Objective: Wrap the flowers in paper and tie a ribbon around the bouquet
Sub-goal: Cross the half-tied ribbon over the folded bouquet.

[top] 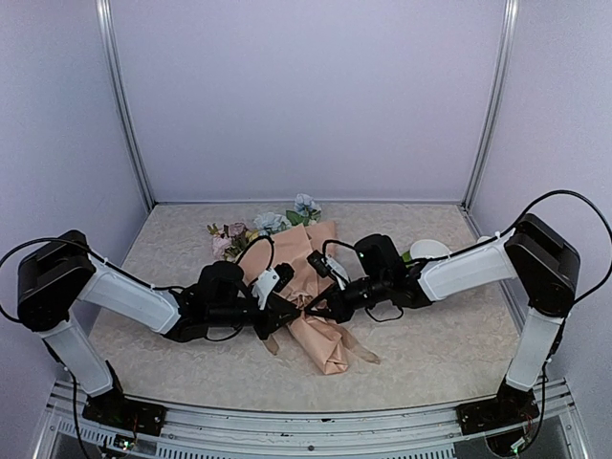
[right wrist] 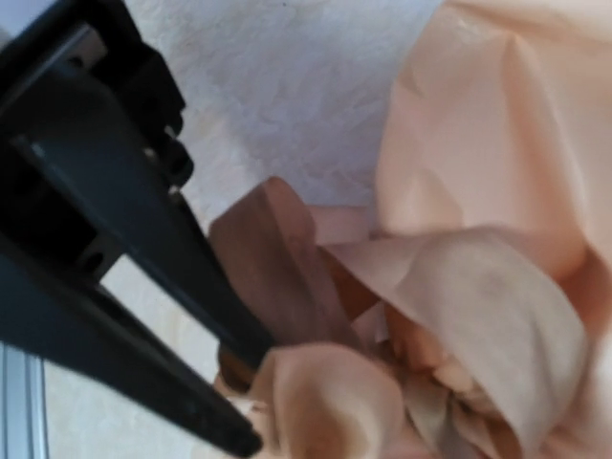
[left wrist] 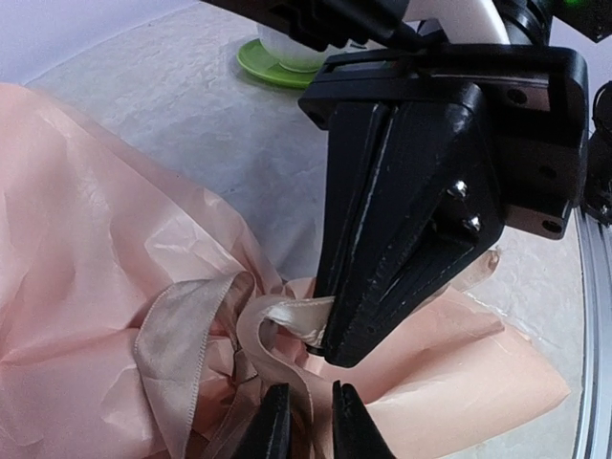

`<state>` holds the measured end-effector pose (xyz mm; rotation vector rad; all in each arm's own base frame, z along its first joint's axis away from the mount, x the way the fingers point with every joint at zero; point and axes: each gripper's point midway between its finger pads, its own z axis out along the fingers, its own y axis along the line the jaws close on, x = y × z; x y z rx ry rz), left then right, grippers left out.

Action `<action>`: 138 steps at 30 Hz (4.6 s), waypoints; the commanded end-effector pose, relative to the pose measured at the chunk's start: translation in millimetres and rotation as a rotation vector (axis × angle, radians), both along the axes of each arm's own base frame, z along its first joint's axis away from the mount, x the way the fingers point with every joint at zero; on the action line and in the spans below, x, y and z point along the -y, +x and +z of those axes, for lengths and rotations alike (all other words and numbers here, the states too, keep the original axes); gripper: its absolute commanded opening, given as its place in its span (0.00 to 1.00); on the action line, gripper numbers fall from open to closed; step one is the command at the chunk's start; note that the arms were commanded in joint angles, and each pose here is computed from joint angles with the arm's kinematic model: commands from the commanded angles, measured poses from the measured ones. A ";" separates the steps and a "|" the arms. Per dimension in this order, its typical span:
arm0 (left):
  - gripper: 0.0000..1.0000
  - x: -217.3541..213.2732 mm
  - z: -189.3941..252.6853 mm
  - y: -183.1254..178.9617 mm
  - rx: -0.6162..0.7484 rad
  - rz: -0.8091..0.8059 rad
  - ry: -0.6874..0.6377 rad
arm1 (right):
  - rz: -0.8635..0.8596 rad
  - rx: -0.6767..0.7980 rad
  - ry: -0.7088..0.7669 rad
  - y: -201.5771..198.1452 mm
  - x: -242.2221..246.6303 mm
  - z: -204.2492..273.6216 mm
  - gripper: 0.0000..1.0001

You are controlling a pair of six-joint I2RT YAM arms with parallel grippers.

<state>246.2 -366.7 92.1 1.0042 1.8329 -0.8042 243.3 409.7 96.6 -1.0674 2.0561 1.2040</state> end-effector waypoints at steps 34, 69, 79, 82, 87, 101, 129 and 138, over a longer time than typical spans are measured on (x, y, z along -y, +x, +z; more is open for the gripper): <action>0.00 -3.4 10.1 14.5 -0.089 0.016 -0.115 | 0.119 0.075 0.020 -18.2 -14.9 21.7 0.20; 0.04 -1.6 -10.7 25.6 -0.087 0.067 0.001 | 0.128 0.044 -0.044 39.8 -17.5 3.3 0.07; 0.05 -0.2 -10.3 31.4 -0.056 0.104 0.017 | 0.215 0.025 0.086 2.2 -15.5 28.7 0.05; 0.06 0.6 -12.9 30.6 -0.057 0.101 0.030 | 0.231 0.010 0.120 -5.1 -13.8 34.2 0.08; 0.09 1.0 -13.7 29.1 -0.051 0.095 0.037 | 0.258 -0.022 0.114 -6.0 -14.8 31.4 0.24; 0.09 -0.1 -18.2 25.4 -0.054 0.088 0.033 | 0.253 0.003 -0.020 37.1 9.8 45.2 0.51; 0.08 0.3 -17.0 23.5 -0.046 0.074 0.023 | 0.456 0.016 -0.025 28.4 -21.8 -9.9 0.11; 0.09 -1.3 -12.1 23.3 -0.042 0.071 0.009 | 0.479 -0.002 -0.027 24.7 -20.6 -16.3 0.12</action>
